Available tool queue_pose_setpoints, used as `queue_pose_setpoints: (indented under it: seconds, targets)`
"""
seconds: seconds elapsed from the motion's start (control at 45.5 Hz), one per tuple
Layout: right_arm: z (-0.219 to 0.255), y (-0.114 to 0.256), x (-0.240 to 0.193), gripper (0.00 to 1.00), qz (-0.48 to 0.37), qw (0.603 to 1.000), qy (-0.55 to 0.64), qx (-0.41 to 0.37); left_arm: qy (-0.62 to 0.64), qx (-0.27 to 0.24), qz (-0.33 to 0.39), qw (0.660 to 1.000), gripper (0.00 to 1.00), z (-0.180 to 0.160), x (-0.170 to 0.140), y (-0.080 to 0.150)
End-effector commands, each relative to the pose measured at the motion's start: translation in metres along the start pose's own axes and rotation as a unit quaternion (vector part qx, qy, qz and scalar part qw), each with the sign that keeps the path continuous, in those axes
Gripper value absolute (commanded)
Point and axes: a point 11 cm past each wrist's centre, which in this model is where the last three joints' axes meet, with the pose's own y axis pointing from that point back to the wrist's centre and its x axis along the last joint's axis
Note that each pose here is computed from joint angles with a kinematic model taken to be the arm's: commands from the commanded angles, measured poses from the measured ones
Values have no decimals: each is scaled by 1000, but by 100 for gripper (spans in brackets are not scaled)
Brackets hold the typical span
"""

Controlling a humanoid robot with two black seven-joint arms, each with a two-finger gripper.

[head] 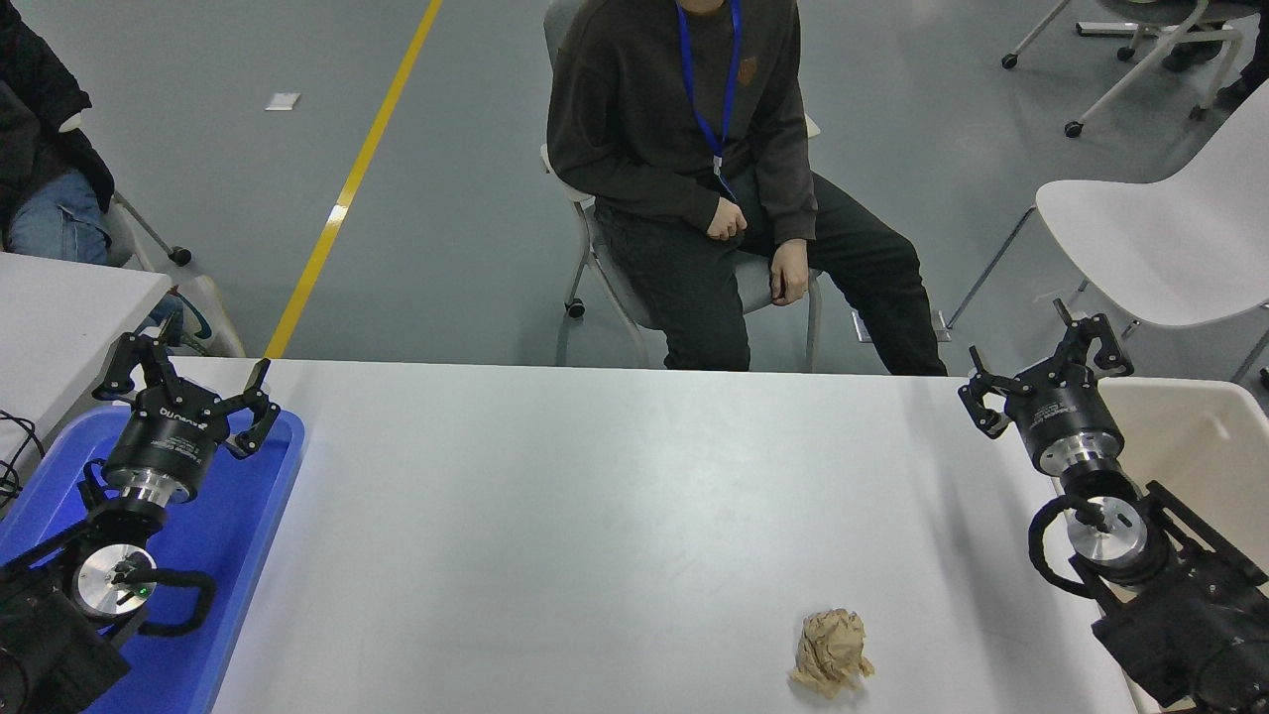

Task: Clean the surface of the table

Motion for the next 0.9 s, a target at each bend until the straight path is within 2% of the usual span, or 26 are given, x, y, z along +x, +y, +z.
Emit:
queue_pose_setpoints:
  seconds: [0.0, 0.242, 0.593, 0.769, 0.879]
  targets:
    - [11, 0, -5, 99, 13, 999, 30, -9, 0, 0, 0, 1000, 100, 0, 0, 0]
    - [2, -2, -7, 99, 7, 999, 39, 12, 0, 0, 0, 1000, 100, 0, 0, 0]
    - [0, -2, -4, 99, 6, 999, 54, 4, 0, 0, 1, 1000, 100, 0, 0, 0]
    - [-26, -6, 4, 99, 10, 998, 65, 17, 0, 0, 1, 1000, 100, 0, 0, 0]
    - [-37, -11, -1, 99, -2, 997, 76, -17, 0, 0, 1, 1000, 100, 0, 0, 0]
